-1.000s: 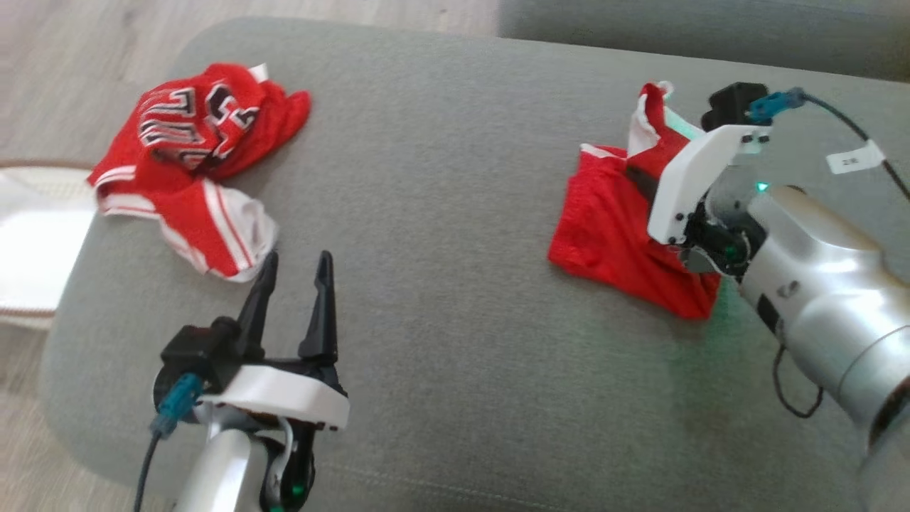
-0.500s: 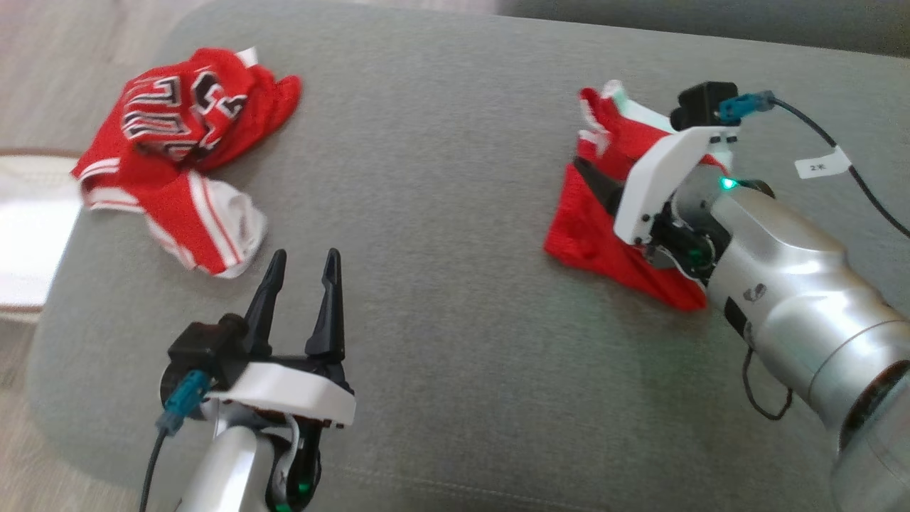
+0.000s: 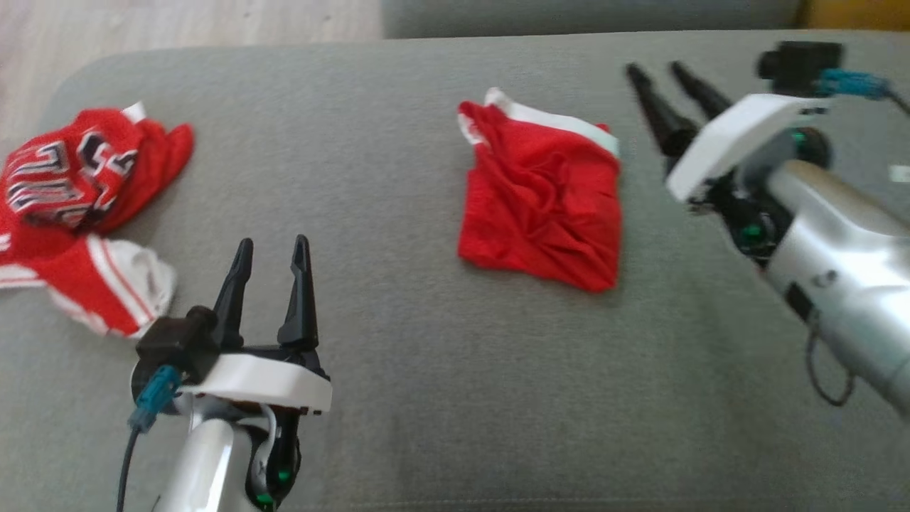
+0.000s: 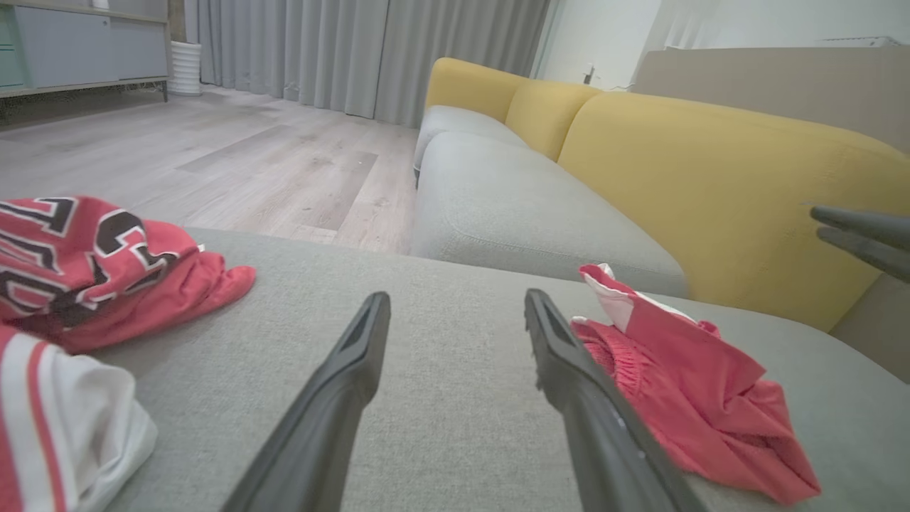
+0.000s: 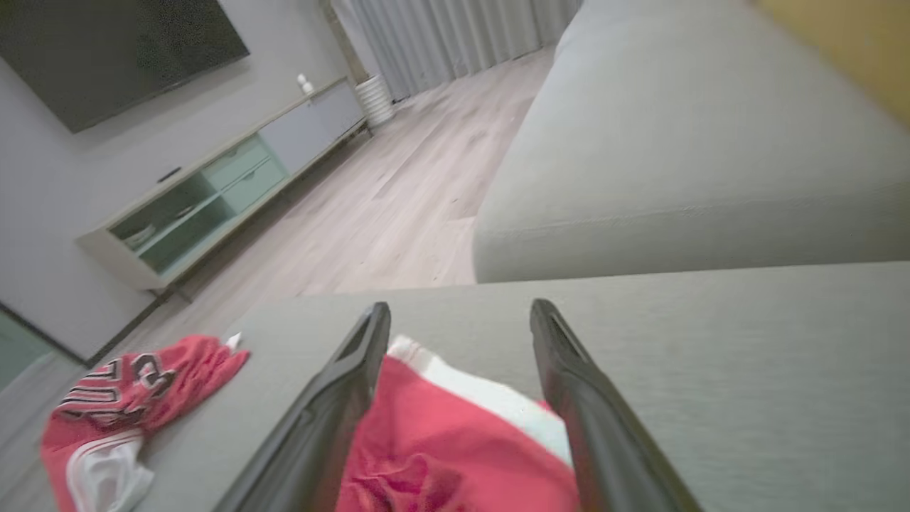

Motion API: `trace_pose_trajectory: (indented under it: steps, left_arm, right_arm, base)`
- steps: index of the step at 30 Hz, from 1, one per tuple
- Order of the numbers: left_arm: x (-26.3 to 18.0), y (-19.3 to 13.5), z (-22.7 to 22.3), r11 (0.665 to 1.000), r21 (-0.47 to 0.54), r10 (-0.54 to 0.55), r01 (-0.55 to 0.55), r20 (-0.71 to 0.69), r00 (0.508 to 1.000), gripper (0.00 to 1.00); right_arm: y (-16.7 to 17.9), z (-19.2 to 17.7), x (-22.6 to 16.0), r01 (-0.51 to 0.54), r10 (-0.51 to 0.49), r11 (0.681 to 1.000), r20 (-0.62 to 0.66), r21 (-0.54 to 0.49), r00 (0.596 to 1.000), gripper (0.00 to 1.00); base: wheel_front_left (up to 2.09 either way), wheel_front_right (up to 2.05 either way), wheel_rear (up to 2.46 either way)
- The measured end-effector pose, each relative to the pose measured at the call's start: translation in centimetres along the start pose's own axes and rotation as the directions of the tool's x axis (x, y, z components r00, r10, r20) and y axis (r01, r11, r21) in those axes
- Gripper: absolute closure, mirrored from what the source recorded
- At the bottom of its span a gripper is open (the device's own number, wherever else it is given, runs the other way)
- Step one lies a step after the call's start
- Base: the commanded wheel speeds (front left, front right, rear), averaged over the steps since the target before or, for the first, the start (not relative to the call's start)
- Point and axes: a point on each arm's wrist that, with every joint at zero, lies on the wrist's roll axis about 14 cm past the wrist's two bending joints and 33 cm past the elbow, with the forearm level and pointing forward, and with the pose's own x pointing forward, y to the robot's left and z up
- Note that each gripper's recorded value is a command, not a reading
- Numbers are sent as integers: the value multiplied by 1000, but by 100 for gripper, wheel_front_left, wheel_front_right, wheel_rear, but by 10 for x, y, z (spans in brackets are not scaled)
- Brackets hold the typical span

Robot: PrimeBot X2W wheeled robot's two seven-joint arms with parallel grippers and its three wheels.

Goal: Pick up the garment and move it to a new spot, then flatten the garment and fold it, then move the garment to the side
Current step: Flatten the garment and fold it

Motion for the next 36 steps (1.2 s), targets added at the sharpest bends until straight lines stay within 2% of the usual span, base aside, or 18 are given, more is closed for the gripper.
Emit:
trace_pose_trajectory:
  steps: [4, 11, 12, 14, 17, 18, 23, 24, 26, 30, 32, 36]
  left_arm:
    - [6, -13, 4, 999, -8, -38, 38, 16, 999, 0]
    - [8, -17, 3, 999, -4, -54, 54, 16, 998, 0]
    - [7, -15, 3, 999, -3, -50, 50, 16, 999, 0]
    - [6, -12, 4, 999, -1, -40, 40, 16, 999, 0]
    - [3, -4, 3, 1000, 3, -17, 17, 12, 1000, 0]
    - [1, 2, 2, 1000, 7, 1, -2, 8, 1000, 0]
    - [-8, 19, 0, 998, 16, 54, -53, -3, 999, 0]
    - [-8, 19, 0, 998, 16, 54, -53, -3, 999, 0]
    - [-11, 26, -1, 997, 22, 77, -77, -8, 997, 0]
    - [-19, 37, -2, 993, 31, 116, -115, -15, 993, 0]
    - [-22, 44, -2, 990, 28, 138, -138, -17, 990, 0]
    - [-27, 52, -1, 985, 36, 168, -168, -17, 986, 0]
  right_arm:
    - [-37, 10, -23, 96, -95, 995, 48, -31, 994, 0]
    - [-56, -11, -31, 153, -152, 988, 12, -13, 988, 0]
    - [-57, -13, -29, 156, -156, 988, 5, -14, 988, 22]
    - [-57, -19, -25, 161, -161, 987, -22, -4, 987, 100]
    - [-54, -35, -15, 164, -161, 986, -92, 20, 983, 100]
    - [-48, -48, -7, 158, -150, 986, -155, 47, 977, 100]
    - [-28, -77, 14, 155, -96, 972, -300, 177, 949, 100]
    - [-28, -77, 14, 155, -96, 972, -300, 177, 949, 100]
    - [-21, -88, 20, 168, -70, 954, -360, 248, 930, 100]
    - [-13, -111, 26, 201, -30, 927, -470, 318, 882, 100]
    - [-12, -121, 28, 216, -22, 923, -515, 319, 857, 100]
    - [22, -126, 41, 161, 85, 897, -521, 411, 850, 100]
  base:
    - [0, 0, 0]
    - [0, 0, 0]
    - [0, 0, 0]
    - [0, 0, 0]
    - [0, 0, 0]
    - [0, 0, 0]
    - [0, 0, 0]
    - [0, 0, 0]
    - [0, 0, 0]
    - [0, 0, 0]
    - [0, 0, 0]
    - [0, 0, 0]
